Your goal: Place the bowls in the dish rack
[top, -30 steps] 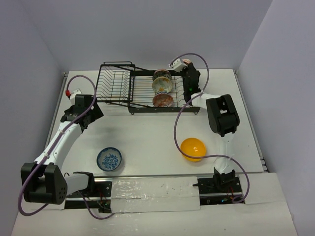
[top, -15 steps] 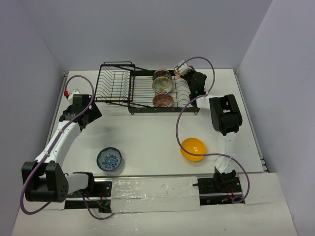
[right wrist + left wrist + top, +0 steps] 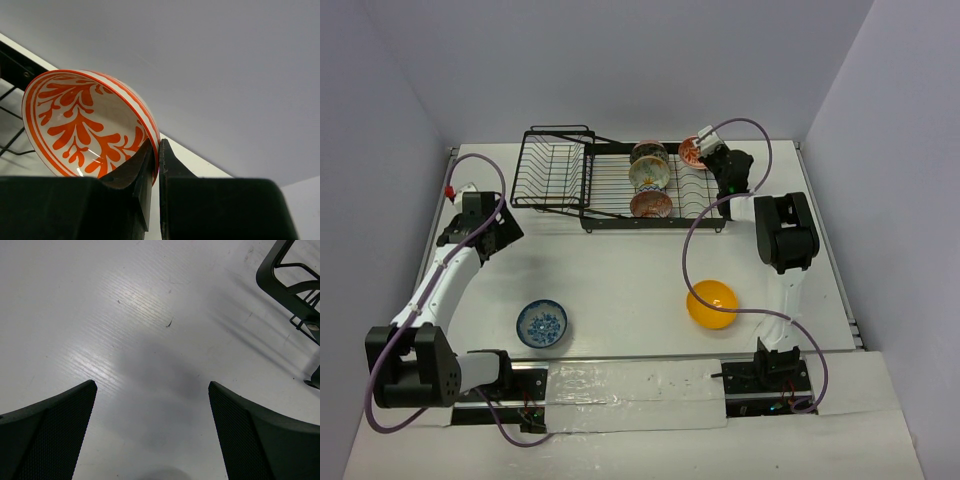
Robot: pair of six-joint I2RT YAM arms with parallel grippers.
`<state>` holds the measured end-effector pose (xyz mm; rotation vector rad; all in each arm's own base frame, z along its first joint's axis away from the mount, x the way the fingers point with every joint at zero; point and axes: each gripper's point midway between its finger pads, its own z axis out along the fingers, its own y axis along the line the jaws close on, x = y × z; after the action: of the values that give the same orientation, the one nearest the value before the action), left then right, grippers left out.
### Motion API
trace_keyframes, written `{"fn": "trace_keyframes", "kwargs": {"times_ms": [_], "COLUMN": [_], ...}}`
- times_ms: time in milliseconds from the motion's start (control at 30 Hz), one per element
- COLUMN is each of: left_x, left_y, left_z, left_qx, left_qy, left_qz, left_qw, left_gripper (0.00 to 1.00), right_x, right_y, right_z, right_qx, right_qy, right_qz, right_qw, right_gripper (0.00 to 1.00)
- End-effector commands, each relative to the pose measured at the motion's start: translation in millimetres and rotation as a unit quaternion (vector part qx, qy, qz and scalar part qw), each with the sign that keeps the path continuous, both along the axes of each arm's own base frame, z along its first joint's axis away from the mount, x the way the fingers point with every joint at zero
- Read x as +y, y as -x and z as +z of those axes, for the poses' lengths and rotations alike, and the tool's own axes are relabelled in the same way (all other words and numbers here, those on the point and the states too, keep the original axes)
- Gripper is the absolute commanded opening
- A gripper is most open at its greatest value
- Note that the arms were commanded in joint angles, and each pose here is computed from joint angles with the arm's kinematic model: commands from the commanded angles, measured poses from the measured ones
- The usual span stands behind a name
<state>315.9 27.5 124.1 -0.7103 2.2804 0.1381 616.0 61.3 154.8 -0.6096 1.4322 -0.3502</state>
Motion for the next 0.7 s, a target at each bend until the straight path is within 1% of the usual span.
{"fn": "trace_keyframes", "kwargs": {"times_ms": [0, 200, 533, 667], "left_x": [0, -1, -3, -3], "left_y": [-12, -13, -13, -13], "left_z": [12, 9, 4, 3], "left_qx": [-0.021, -0.016, -0.008, -0.006], "left_qy": [0.005, 0.01, 0.014, 0.014], "left_qz": [-0.007, -0.01, -0.014, -0.015], "left_qw": [1.0, 1.0, 1.0, 1.0], "left_gripper": [0.99, 0.99, 0.99, 0.99], "right_x": [5, 10, 7, 3], "right_y": [4, -2, -12, -14], "right_z": [62, 52, 41, 37], "right_qx": [-0.088, -0.095, -0.11, -0.127], "right_qy": [-0.03, -0.033, -0.03, -0.023], "right_qz": [0.019, 0.028, 0.015, 0.004], "right_qw": [0.995, 0.995, 0.993, 0.992], "right_gripper": [0.0, 0.0, 0.0, 0.0]}}
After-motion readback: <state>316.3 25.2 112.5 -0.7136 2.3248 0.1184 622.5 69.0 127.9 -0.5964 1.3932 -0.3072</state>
